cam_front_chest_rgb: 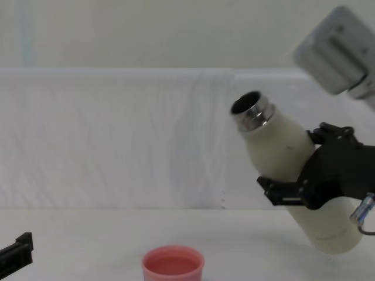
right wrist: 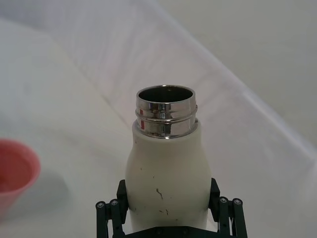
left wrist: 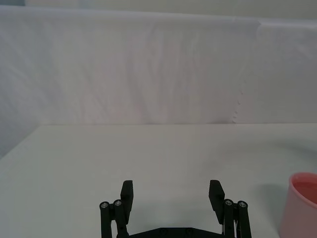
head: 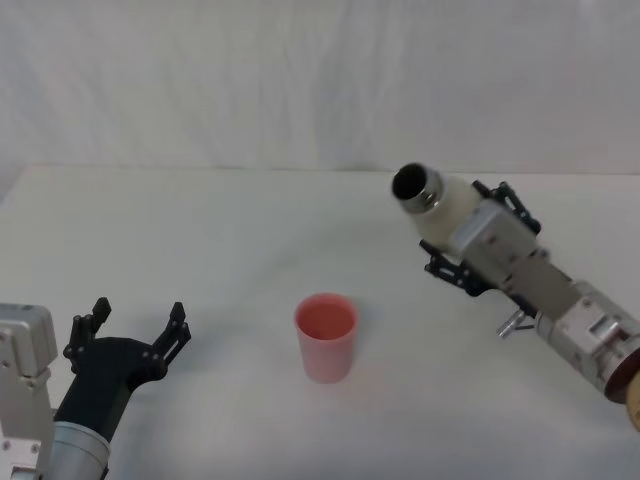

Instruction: Grasp the thermos with one hand and pour water into the cup lid.

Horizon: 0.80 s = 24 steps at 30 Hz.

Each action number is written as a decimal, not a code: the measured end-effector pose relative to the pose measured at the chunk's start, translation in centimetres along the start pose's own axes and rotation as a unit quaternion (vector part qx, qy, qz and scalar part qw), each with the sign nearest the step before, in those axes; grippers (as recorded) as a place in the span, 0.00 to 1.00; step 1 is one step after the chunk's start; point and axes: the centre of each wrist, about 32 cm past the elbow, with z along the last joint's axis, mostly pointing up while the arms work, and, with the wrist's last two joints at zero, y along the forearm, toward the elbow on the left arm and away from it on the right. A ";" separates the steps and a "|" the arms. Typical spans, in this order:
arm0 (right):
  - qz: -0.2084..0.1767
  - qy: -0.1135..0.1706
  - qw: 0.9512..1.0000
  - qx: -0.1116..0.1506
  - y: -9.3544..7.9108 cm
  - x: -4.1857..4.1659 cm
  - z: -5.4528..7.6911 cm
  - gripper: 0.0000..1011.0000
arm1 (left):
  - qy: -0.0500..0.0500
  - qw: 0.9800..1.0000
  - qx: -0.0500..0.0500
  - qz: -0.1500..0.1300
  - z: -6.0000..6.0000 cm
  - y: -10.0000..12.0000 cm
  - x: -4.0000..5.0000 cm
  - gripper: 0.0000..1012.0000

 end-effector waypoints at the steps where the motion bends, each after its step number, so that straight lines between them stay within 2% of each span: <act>1: -0.002 0.010 1.000 0.002 0.0 0.08 -0.1 0.95 | 0.000 1.000 0.000 0.000 0.0 0.0 0.00 0.99; 2: -0.006 0.031 1.000 0.005 0.0 0.16 -0.4 0.95 | 0.000 1.000 0.000 0.000 0.0 0.0 0.00 0.99; 5: -0.011 0.058 0.998 0.010 0.0 0.35 -0.7 0.95 | 0.000 1.000 0.000 0.000 0.0 0.0 0.00 0.99; 7: -0.015 0.092 0.996 0.014 0.2 0.42 -1.1 0.95 | 0.000 1.000 0.000 0.000 0.0 0.0 0.00 0.99; 9: -0.015 0.101 0.995 0.016 0.2 0.43 -1.2 0.95 | 0.000 1.000 0.000 0.000 0.0 0.0 0.00 0.99; 13: -0.020 0.151 0.988 0.027 0.8 0.73 -1.9 0.95 | 0.000 1.000 0.000 0.000 0.0 0.0 0.00 0.99; 22: -0.014 0.211 0.976 0.046 2.2 1.08 -3.1 0.95 | 0.000 1.000 0.000 0.000 0.0 0.0 0.00 0.99; 24: -0.013 0.217 0.975 0.048 2.3 1.11 -3.1 0.95 | 0.000 1.000 0.000 0.000 0.0 0.0 0.00 0.99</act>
